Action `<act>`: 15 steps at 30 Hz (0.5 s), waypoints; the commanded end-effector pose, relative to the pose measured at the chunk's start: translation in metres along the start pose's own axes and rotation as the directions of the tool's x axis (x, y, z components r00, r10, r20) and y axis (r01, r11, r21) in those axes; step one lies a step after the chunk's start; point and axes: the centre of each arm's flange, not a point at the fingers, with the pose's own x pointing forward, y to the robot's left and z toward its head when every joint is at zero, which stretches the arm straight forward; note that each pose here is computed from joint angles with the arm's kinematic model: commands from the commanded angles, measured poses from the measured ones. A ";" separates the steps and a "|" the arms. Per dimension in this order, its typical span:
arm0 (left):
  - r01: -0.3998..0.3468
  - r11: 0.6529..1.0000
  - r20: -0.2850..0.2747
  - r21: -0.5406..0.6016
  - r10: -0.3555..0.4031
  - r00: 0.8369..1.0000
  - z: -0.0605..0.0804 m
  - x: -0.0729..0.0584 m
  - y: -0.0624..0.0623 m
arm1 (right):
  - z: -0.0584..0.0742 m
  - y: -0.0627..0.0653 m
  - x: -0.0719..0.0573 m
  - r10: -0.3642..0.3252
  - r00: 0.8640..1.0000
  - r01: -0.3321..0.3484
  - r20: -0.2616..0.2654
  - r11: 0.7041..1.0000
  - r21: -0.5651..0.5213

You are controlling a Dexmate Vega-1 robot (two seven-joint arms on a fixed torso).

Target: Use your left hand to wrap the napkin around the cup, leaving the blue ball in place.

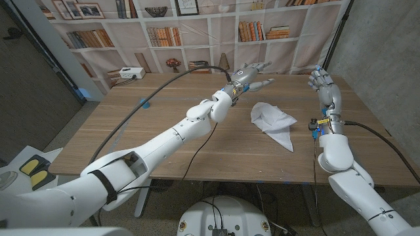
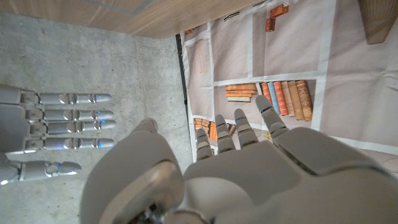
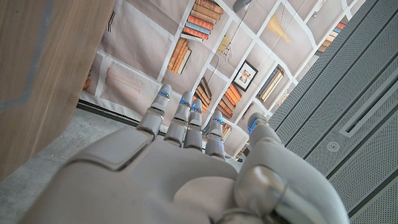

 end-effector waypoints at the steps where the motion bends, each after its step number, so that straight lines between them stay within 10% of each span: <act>1: -0.101 0.960 -0.150 -0.260 0.063 0.987 -0.042 -0.041 0.048 | -0.007 0.011 0.012 0.035 0.999 -0.034 -0.020 0.997 0.064; 15: -0.235 0.835 -0.271 -0.497 0.107 0.956 -0.095 -0.096 0.088 | -0.005 0.026 0.026 0.042 0.999 -0.040 -0.031 0.997 0.061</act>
